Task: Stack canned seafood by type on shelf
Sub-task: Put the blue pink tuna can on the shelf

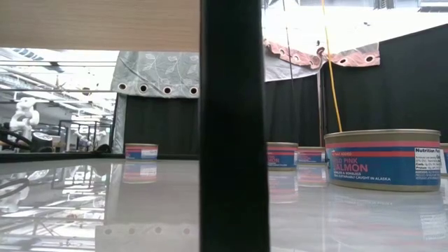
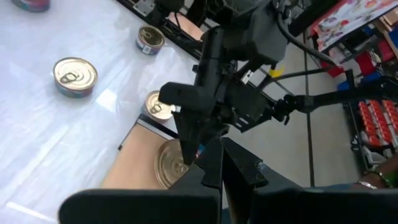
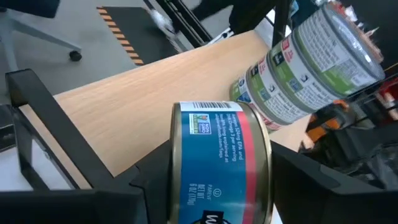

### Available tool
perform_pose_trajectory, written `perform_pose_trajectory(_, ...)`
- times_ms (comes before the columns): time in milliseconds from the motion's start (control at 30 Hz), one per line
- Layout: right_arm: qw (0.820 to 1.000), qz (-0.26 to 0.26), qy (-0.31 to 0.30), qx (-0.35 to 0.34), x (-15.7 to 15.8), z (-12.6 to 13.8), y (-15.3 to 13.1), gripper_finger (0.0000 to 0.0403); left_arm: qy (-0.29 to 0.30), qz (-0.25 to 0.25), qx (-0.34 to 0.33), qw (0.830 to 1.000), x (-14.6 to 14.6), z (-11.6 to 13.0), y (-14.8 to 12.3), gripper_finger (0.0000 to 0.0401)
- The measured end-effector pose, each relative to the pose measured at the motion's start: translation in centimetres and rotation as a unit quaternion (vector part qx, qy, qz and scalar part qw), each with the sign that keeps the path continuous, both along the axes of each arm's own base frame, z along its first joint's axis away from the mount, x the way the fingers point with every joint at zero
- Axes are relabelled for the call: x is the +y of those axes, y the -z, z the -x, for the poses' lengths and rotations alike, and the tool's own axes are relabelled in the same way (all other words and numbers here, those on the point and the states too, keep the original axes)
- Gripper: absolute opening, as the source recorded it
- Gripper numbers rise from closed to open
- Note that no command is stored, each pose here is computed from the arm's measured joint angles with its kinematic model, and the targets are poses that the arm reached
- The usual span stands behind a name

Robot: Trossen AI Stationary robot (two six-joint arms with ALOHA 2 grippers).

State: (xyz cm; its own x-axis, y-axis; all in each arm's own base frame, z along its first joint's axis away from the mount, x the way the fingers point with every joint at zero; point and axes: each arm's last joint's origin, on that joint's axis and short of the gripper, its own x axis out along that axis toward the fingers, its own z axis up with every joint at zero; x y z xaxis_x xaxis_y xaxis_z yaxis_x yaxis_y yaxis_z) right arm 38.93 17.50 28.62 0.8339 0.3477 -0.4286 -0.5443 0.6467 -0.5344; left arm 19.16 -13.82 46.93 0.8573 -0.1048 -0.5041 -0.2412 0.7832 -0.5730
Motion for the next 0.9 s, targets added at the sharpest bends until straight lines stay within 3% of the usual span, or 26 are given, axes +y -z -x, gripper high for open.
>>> perform_pose_trajectory(233,1.0,-0.019,0.01,0.014,-0.2,0.0,0.1,0.0214,-0.009,-0.011,-0.002,1.0,0.6,-0.4,0.0,0.0006)
perform_pose_trajectory(533,0.999,0.045,0.014,-0.01,-0.5,-0.2,0.1,0.0187,-0.017,-0.029,-0.005,0.999,1.3,-1.0,0.0,0.0006)
perform_pose_trajectory(733,0.993,0.117,0.008,-0.031,-0.8,-0.3,0.2,0.021,-0.026,-0.044,-0.007,0.999,2.0,-1.4,-0.1,0.0006)
perform_pose_trajectory(900,0.993,0.117,-0.016,-0.028,-0.5,-0.8,1.2,0.0224,-0.029,-0.052,-0.019,0.998,2.4,-1.8,-0.3,0.0006)
